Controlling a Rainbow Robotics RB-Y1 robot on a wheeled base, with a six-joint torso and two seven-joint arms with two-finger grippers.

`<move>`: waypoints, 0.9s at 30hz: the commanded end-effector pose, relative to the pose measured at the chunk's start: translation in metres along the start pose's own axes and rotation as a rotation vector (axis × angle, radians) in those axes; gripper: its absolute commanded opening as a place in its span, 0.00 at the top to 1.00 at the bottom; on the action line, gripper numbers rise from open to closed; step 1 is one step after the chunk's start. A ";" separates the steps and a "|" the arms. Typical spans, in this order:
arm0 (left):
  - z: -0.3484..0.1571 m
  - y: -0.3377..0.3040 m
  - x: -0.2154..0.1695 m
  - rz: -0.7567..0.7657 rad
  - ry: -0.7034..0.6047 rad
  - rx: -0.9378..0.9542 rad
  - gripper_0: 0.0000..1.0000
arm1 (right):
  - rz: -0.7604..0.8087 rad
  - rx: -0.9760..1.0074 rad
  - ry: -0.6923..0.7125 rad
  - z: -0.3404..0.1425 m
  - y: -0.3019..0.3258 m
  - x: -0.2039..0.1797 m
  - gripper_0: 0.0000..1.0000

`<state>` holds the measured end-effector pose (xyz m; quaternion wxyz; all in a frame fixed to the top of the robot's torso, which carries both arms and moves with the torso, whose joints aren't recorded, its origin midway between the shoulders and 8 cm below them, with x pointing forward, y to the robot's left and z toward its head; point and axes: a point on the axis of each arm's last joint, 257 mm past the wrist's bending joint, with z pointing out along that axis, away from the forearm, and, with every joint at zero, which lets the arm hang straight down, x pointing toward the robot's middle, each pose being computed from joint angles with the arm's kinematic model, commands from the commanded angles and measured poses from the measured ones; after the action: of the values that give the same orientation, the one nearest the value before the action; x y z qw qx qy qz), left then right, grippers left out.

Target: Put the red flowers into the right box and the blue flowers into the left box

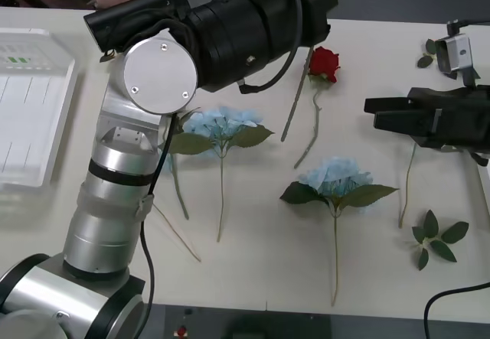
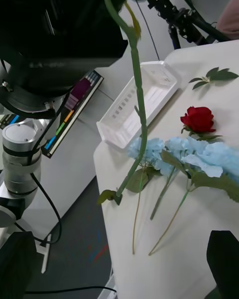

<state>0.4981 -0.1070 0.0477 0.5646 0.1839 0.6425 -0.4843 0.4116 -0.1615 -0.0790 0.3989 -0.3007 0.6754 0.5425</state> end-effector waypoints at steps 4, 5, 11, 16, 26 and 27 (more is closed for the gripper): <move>0.027 -0.021 -0.028 -0.109 -0.131 0.081 1.00 | -0.011 -0.022 -0.024 0.018 0.005 -0.014 0.00; 0.027 -0.019 -0.028 -0.107 -0.130 0.076 1.00 | -0.014 -0.019 -0.022 0.019 0.004 -0.015 0.00; 0.029 -0.018 -0.025 -0.098 -0.117 0.076 1.00 | -0.021 0.028 -0.028 0.037 -0.009 -0.027 0.00; 0.027 -0.022 -0.025 -0.120 -0.116 0.095 1.00 | 0.019 0.020 -0.043 0.049 -0.022 -0.039 0.00; 0.026 -0.020 -0.025 -0.138 -0.115 0.101 1.00 | 0.044 0.033 -0.051 0.072 -0.037 -0.054 0.00; 0.026 -0.020 -0.025 -0.138 -0.115 0.101 1.00 | 0.044 0.034 -0.052 0.073 -0.037 -0.055 0.00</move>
<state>0.5145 -0.1215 0.0575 0.5452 0.1185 0.6120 -0.5605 0.4849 -0.1122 -0.0751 0.4053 -0.2641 0.6904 0.5379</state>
